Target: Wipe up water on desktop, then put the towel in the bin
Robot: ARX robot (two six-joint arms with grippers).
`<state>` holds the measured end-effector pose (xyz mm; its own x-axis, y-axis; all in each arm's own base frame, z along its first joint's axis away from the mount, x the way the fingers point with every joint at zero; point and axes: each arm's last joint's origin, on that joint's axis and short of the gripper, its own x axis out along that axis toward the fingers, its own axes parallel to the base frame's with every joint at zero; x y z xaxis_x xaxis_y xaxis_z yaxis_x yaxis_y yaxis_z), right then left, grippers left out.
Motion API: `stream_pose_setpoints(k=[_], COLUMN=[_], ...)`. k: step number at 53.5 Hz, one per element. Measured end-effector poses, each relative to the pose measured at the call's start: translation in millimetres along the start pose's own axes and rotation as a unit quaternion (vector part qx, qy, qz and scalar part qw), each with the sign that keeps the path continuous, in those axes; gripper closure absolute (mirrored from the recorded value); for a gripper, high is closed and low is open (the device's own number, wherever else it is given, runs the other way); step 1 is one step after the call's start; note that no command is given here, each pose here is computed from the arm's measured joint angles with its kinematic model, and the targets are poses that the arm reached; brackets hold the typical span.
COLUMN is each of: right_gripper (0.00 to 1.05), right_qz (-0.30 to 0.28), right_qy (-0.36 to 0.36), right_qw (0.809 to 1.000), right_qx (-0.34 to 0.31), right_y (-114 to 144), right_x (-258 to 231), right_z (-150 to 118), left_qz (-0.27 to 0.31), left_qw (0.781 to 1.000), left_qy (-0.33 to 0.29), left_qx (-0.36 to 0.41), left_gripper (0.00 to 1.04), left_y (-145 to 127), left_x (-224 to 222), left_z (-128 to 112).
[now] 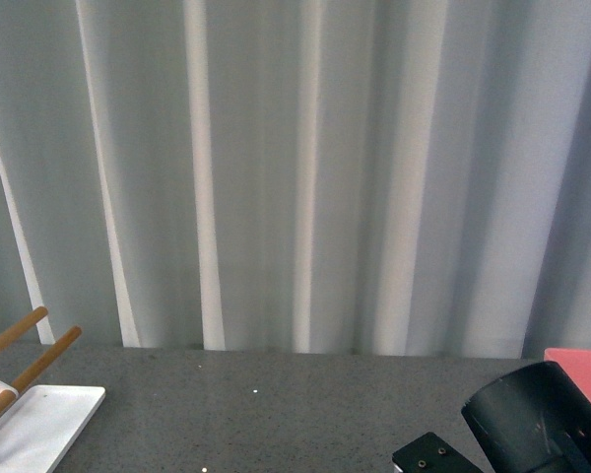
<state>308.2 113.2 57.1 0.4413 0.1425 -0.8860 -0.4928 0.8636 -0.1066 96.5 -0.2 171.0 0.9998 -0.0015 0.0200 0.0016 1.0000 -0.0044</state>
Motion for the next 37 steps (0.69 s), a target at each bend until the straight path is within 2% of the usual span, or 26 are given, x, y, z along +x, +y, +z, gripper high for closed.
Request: stream_pose_setpoints(k=[8, 18, 30, 37], right_gripper=[0.97, 0.97, 0.97, 0.97], right_qz=[-0.057, -0.092, -0.103, -0.091], right_qy=[0.019, 0.039, 0.038, 0.028], right_qw=[0.998, 0.995, 0.992, 0.993], right_qx=[-0.014, -0.032, -0.056, -0.069], right_y=[-10.8, -14.2, -0.9, 17.5], right_x=[13.5, 29.4, 41.1, 48.2], right_z=[17.1, 34.8, 59.5, 78.1], left_qz=[0.000, 0.000, 0.000, 0.000], left_qw=[1.000, 1.000, 1.000, 1.000], left_qy=[0.000, 0.000, 0.000, 0.000], left_qx=[0.000, 0.000, 0.000, 0.000], left_gripper=[0.07, 0.07, 0.07, 0.07], left_y=[0.0, 0.0, 0.0, 0.0], left_x=[0.0, 0.0, 0.0, 0.0], left_z=[0.0, 0.0, 0.0, 0.0])
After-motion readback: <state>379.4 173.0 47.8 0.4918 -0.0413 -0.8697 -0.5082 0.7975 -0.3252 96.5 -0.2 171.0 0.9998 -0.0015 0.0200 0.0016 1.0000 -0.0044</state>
